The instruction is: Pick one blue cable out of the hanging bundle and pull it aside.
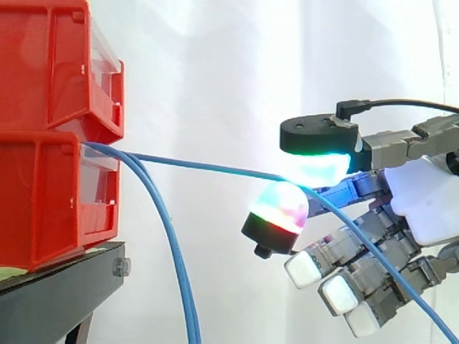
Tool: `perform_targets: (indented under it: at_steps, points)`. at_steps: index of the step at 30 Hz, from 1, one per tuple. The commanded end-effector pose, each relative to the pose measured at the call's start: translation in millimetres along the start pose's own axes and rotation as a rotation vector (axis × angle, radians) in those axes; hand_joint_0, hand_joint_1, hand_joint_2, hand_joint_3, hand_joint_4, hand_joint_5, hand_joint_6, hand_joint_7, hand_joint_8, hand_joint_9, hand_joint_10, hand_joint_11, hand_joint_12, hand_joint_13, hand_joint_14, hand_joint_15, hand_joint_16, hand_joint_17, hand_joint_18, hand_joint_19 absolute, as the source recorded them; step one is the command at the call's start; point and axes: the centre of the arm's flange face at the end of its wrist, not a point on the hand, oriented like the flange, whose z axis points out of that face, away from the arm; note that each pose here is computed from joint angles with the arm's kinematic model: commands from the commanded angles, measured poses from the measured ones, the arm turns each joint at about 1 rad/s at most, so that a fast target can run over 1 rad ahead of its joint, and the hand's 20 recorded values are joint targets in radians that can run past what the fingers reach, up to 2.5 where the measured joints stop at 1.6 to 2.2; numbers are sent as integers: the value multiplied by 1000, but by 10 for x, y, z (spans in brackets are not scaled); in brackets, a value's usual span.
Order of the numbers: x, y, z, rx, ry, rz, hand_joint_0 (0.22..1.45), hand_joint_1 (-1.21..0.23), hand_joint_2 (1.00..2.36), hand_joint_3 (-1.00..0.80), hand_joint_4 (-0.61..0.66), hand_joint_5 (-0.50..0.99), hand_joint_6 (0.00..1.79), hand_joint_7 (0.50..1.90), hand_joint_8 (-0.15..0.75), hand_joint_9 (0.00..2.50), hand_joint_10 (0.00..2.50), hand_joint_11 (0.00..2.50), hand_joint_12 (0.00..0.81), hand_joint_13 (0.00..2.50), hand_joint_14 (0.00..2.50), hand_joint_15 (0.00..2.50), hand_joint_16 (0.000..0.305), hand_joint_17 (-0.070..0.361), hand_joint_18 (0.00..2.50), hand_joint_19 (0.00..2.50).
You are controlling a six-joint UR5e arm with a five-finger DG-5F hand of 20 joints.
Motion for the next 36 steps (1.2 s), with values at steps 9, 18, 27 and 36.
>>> perform_targets:
  at_steps: [9, 18, 27, 36]
  points:
    - [5, -605, 100, -97, 20, 41, 426, -804, 1654, -92, -313, -15, 869, 1064, 231, 961, 5, 187, 303, 964, 12, 345, 47, 107, 814, 328]
    - [46, -744, 158, -198, 32, 36, 424, -803, 1668, -95, -311, -14, 867, 1079, 235, 981, 7, 207, 300, 970, 13, 365, 48, 107, 815, 338]
    - [28, -812, 142, -185, 30, -8, 423, -802, 1674, -96, -311, -14, 867, 1076, 233, 994, 6, 213, 300, 980, 13, 367, 47, 106, 816, 347]
    - [17, -1075, 107, -216, 37, 8, 424, -803, 1670, -95, -311, -14, 867, 1077, 237, 1003, 6, 209, 299, 987, 13, 381, 47, 106, 818, 354]
